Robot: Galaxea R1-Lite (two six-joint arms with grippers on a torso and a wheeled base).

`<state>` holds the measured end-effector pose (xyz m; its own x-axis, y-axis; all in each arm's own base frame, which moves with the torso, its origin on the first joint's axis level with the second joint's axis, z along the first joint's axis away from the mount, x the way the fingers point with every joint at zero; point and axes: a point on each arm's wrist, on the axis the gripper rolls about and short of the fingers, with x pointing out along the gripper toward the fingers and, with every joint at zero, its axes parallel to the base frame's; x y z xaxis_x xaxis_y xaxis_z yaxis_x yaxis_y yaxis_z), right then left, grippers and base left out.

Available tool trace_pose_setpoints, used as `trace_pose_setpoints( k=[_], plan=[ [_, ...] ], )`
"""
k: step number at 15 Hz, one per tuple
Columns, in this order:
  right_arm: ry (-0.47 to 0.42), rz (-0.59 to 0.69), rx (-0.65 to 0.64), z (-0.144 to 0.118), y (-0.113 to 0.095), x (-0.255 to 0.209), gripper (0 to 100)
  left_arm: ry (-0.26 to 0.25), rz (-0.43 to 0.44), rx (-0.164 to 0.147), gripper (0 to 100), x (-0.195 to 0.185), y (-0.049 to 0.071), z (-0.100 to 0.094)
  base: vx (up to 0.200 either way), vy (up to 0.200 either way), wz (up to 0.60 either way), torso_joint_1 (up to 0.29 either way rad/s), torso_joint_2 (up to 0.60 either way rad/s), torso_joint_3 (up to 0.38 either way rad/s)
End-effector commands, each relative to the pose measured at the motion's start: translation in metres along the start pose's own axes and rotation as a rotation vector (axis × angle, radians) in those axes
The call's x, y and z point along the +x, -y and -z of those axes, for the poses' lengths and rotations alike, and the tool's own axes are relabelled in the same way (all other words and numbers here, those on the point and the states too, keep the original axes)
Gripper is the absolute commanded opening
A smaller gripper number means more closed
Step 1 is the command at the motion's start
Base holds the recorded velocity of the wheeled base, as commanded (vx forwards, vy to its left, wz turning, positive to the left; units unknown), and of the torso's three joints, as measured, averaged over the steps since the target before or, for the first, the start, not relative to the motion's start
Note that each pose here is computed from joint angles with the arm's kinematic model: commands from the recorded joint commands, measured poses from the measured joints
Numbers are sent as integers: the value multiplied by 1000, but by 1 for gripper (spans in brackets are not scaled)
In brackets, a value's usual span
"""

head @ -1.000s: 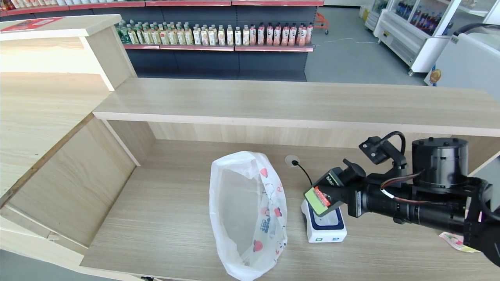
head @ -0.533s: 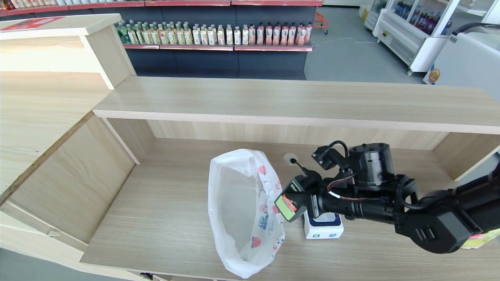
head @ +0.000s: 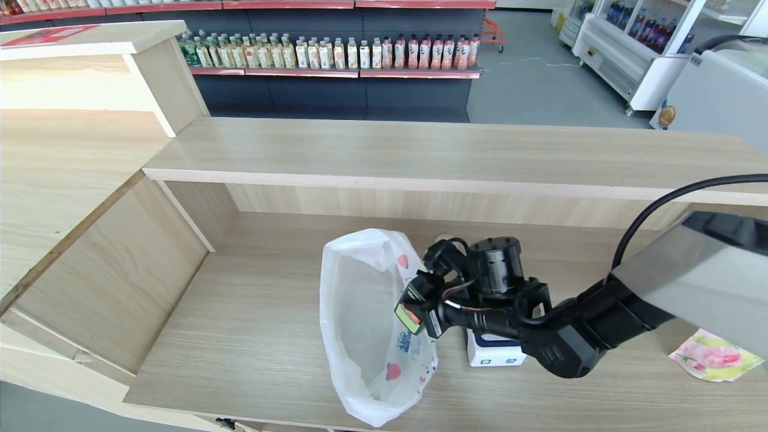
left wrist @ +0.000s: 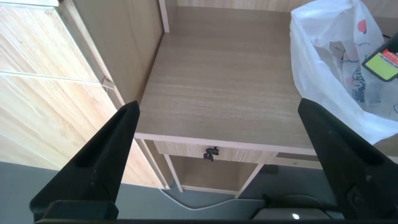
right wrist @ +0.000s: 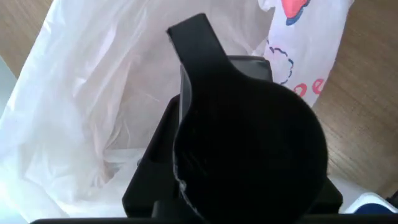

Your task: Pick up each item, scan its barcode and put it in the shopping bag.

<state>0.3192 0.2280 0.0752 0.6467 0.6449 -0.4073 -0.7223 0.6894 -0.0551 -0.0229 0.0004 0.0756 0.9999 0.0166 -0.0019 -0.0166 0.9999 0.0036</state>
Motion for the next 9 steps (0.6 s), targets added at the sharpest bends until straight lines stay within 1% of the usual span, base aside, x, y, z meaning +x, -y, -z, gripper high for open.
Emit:
trace_pose_setpoints(
  k=[1, 4, 6, 9],
  plan=[
    [-26, -16, -25, 14, -3, 24, 0, 0, 0, -1, 100, 0, 0, 0, 0, 0, 0, 0, 0, 0],
    [27, -34, -54, 9, -12, 44, 0, 0, 0, -1, 100, 0, 0, 0, 0, 0, 0, 0, 0, 0],
    [23, -40, -126, 14, -13, 53, 0, 0, 0, -1, 100, 0, 0, 0, 0, 0, 0, 0, 0, 0],
    [12, -43, -152, 20, -14, 57, 0, 0, 0, -1, 100, 0, 0, 0, 0, 0, 0, 0, 0, 0]
  ],
)
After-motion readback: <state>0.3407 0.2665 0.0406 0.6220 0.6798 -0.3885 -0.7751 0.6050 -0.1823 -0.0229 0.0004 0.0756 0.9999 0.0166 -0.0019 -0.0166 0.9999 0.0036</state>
